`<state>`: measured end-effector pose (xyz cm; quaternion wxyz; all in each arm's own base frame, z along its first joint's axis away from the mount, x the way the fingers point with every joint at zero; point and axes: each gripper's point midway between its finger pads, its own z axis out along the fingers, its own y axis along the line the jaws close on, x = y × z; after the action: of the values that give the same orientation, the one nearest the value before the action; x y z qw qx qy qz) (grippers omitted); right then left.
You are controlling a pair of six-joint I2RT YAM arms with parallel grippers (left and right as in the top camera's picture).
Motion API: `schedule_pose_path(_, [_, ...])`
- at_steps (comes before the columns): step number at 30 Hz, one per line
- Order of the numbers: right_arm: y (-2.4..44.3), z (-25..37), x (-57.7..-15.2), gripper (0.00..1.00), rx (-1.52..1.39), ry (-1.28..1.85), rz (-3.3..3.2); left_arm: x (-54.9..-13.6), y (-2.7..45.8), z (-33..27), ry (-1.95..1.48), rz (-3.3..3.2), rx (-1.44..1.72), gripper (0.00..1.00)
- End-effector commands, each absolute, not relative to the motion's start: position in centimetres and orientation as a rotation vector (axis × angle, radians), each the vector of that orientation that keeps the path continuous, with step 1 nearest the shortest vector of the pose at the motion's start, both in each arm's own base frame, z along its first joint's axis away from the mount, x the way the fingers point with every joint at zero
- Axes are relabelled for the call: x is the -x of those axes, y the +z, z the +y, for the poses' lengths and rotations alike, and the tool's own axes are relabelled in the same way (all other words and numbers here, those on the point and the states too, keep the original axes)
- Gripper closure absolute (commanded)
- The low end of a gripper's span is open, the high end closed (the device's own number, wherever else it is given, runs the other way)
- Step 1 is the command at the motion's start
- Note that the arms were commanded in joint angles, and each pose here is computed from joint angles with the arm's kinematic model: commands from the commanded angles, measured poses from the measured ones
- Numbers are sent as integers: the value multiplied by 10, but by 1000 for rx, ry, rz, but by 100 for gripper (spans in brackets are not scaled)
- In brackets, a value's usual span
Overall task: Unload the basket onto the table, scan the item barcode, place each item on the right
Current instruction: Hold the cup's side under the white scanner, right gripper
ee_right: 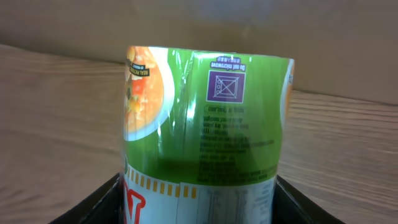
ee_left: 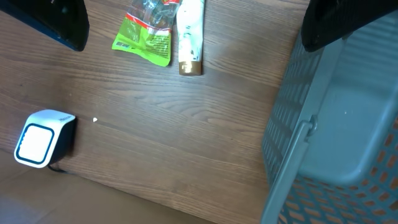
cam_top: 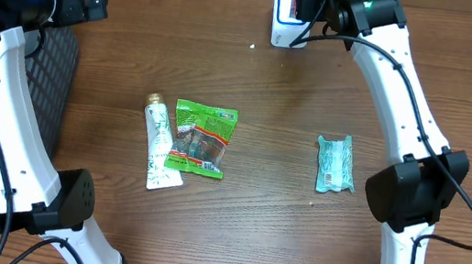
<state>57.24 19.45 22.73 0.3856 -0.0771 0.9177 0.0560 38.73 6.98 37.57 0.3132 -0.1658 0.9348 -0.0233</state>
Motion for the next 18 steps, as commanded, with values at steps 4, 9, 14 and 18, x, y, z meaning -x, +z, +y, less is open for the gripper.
schedule_pose_path(4, [179, 190, -594, 49, 179, 64, 2373, -386, 376, 72, -52, 2461, 461, 0])
schedule_pose_path(9, [149, 195, -595, 49, 199, 82, 2425, -386, 376, 72, -52, 2461, 461, 0])
schedule_pose_path(14, [132, 199, -594, 49, 211, 102, 2457, -386, 376, 72, -52, 2461, 461, 0])
schedule_pose_path(18, [133, 201, -595, 49, 215, 118, 2451, -386, 376, 72, -52, 2461, 461, 0])
